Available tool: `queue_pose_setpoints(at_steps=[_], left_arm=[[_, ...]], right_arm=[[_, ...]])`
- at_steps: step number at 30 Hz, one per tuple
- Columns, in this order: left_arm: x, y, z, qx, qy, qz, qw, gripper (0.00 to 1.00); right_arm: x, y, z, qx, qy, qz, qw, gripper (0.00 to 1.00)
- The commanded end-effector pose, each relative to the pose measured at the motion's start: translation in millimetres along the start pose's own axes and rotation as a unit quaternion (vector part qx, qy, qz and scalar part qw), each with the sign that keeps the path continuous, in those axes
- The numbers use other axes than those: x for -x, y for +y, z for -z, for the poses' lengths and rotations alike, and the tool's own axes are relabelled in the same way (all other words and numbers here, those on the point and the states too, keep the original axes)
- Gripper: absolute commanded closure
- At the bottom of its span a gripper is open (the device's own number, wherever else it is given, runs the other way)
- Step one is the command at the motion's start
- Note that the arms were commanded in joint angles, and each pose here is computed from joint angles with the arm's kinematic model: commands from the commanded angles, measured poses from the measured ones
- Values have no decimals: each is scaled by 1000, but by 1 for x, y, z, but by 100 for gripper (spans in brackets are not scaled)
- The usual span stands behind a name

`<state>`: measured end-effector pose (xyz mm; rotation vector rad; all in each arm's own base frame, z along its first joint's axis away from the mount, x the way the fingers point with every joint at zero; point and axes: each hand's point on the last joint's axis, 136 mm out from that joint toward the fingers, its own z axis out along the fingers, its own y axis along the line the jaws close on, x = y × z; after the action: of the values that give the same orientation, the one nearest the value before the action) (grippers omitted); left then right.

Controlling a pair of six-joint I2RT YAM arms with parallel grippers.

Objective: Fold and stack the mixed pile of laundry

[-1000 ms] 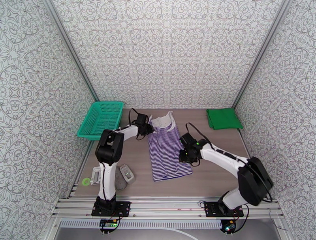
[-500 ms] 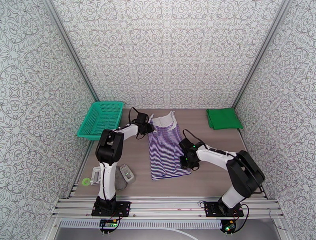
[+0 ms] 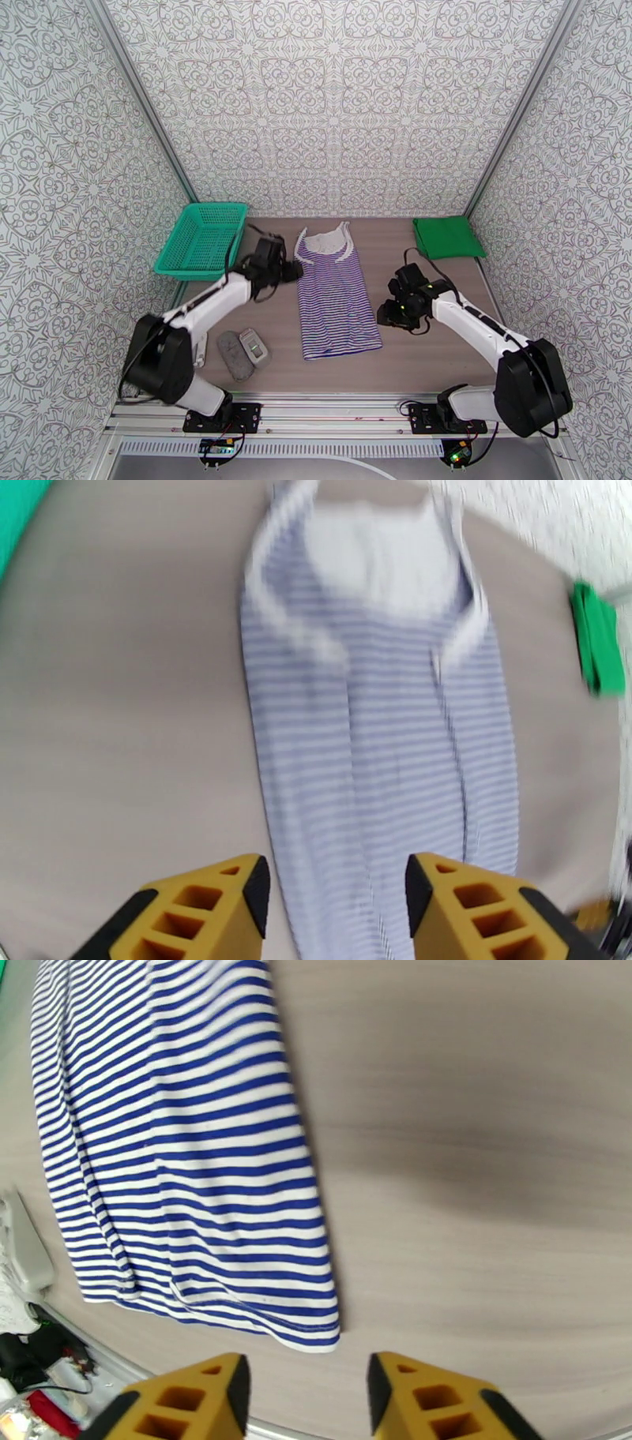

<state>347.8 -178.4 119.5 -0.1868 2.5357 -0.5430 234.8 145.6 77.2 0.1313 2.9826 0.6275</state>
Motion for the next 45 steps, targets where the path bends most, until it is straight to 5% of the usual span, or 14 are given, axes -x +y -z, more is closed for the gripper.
queue_pose_setpoints(at_steps=[1, 7, 18, 29, 42, 45], left_arm=[[-64, 8, 3, -3, 63, 49, 997, 45], [-131, 13, 23, 18, 109, 62, 992, 44], [-199, 13, 15, 21, 165, 91, 982, 42], [-214, 4, -10, 3, 173, 103, 980, 47], [-209, -21, -12, -24, 168, 91, 981, 70], [-210, -14, -11, -12, 166, 93, 982, 82]], right_arm=[[-11, 14, -11, 67, 29, 6, 997, 45], [-13, 2, -30, 51, 47, 0, 998, 48], [-27, -4, -57, 42, 82, -5, 996, 51], [-35, 5, -71, 52, 97, -6, 994, 61], [-39, 5, -61, 49, 91, -10, 995, 84], [-40, 5, -60, 48, 90, -11, 995, 88]])
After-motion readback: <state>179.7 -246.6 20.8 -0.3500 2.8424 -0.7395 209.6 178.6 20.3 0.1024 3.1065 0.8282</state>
